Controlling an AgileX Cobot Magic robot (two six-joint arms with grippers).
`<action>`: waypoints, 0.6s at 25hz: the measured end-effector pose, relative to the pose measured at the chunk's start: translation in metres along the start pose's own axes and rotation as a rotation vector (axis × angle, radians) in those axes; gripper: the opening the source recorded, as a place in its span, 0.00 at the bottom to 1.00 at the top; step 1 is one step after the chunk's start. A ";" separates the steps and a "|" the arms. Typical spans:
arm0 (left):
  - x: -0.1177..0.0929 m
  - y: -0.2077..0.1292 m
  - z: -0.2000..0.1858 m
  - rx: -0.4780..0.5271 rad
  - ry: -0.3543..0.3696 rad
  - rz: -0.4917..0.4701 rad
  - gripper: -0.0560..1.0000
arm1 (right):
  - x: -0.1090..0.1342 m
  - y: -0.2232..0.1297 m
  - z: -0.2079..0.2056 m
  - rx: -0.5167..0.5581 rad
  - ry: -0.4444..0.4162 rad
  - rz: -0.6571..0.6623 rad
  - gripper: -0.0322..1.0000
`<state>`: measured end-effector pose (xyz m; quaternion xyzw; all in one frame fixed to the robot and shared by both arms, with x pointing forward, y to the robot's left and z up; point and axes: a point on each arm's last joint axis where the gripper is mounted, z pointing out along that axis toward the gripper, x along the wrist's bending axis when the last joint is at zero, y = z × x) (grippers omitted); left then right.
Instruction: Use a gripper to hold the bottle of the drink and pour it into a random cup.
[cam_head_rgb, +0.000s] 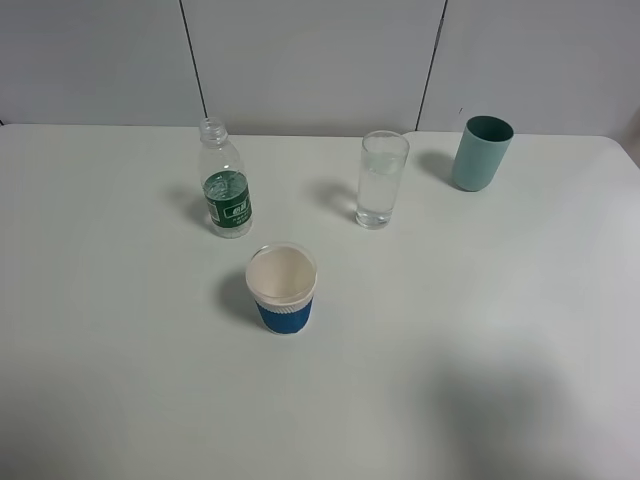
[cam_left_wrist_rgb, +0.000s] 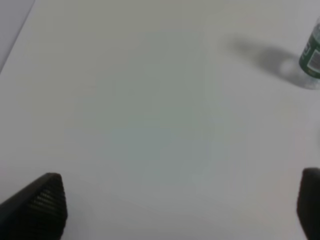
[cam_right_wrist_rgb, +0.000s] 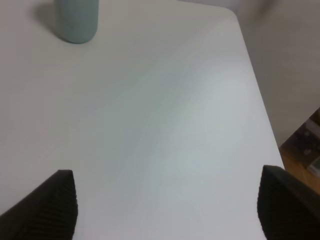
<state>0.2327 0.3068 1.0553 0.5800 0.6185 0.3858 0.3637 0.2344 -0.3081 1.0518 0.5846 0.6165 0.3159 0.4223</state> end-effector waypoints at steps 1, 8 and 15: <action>0.000 0.000 0.000 0.000 0.000 0.000 0.92 | 0.000 0.000 0.000 0.000 0.000 0.000 0.75; 0.000 0.000 0.000 0.000 0.000 0.000 0.92 | 0.000 0.000 0.000 0.000 0.000 0.000 0.75; 0.000 0.000 0.000 0.000 0.000 0.000 0.92 | 0.000 0.000 0.000 0.000 0.000 0.000 0.75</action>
